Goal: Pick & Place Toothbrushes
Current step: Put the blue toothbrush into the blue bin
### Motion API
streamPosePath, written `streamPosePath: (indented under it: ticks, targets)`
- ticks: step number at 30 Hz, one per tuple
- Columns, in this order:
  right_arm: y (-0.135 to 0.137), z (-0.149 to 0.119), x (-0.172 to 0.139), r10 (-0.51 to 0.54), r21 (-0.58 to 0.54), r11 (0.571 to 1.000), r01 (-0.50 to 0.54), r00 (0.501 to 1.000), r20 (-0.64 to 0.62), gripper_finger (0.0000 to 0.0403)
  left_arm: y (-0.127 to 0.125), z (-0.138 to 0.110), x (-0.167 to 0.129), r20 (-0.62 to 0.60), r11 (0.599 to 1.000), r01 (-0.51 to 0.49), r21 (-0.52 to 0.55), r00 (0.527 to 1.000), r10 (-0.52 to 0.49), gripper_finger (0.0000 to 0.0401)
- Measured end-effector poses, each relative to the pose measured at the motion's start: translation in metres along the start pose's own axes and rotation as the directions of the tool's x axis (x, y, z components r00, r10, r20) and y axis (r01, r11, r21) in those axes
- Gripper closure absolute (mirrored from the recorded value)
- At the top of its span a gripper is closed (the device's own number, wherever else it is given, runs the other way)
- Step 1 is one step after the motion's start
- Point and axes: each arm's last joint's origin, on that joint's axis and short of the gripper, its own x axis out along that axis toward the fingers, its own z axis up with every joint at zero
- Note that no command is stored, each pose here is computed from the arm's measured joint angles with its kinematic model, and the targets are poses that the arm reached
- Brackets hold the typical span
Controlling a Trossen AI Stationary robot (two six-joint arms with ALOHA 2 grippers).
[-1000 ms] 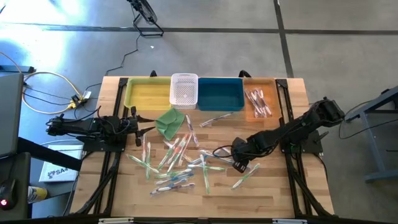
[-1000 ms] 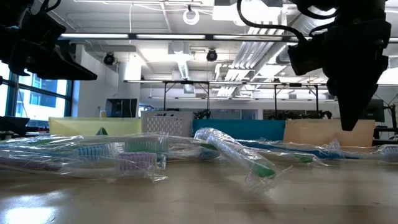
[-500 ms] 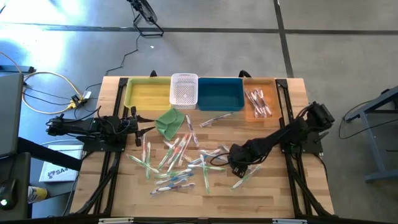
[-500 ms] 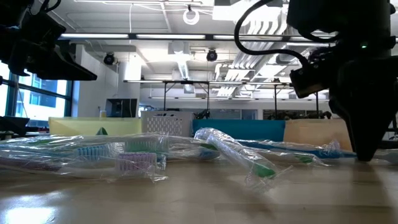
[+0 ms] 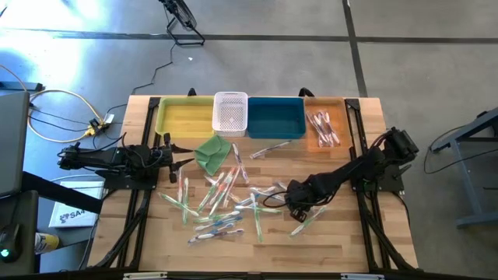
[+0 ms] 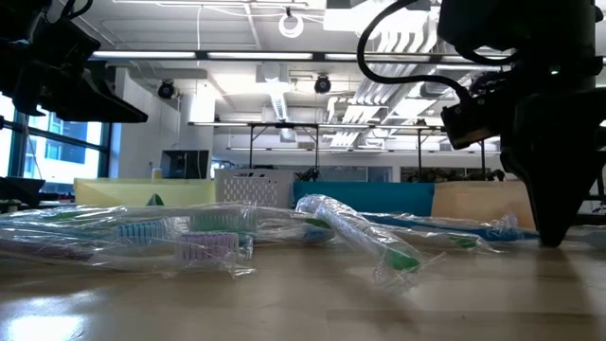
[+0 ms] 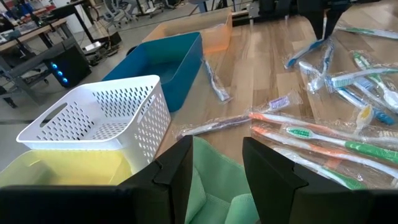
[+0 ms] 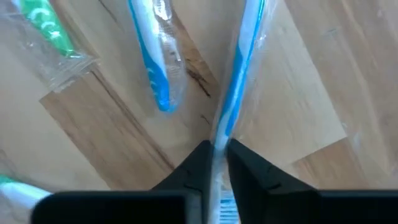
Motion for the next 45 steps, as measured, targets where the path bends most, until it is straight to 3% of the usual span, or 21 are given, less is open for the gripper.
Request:
streamPosePath:
  ticks: [3, 11, 20, 34, 45]
  targets:
    - [0.001, 0.0, 0.0, 0.012, -0.004, 1.0, -0.012, 1.0, -0.01, 0.039, 0.0, 0.0, 0.0, 0.0, 1.0, 0.0, 0.0, 1.0, 0.0, 0.0265]
    - [-0.001, -0.002, -0.011, 0.048, -0.008, 0.999, -0.048, 0.999, -0.004, 0.0395, 0.0, 0.0, 0.0, 0.0, 1.0, 0.0, 0.0, 1.0, 0.0, 0.0265]
    - [-0.012, -0.003, -0.041, 0.026, 0.016, 0.999, -0.028, 0.995, 0.094, 0.0397, 0.0, 0.0, 0.0, 0.0, 1.0, 0.0, 0.001, 1.0, 0.0, 0.0265]
    - [-0.034, 0.004, -0.088, 0.07, 0.026, 0.996, -0.08, 0.955, 0.287, 0.0399, 0.0, 0.0, 0.0, 0.002, 1.0, 0.0, -0.001, 1.0, 0.0, 0.0265]
    - [-0.05, 0.039, -0.133, -0.002, -0.079, 0.996, 0.041, 0.894, 0.448, 0.0399, 0.0, 0.0, 0.0, 0.003, 1.0, 0.0, -0.002, 1.0, 0.0, 0.0265]
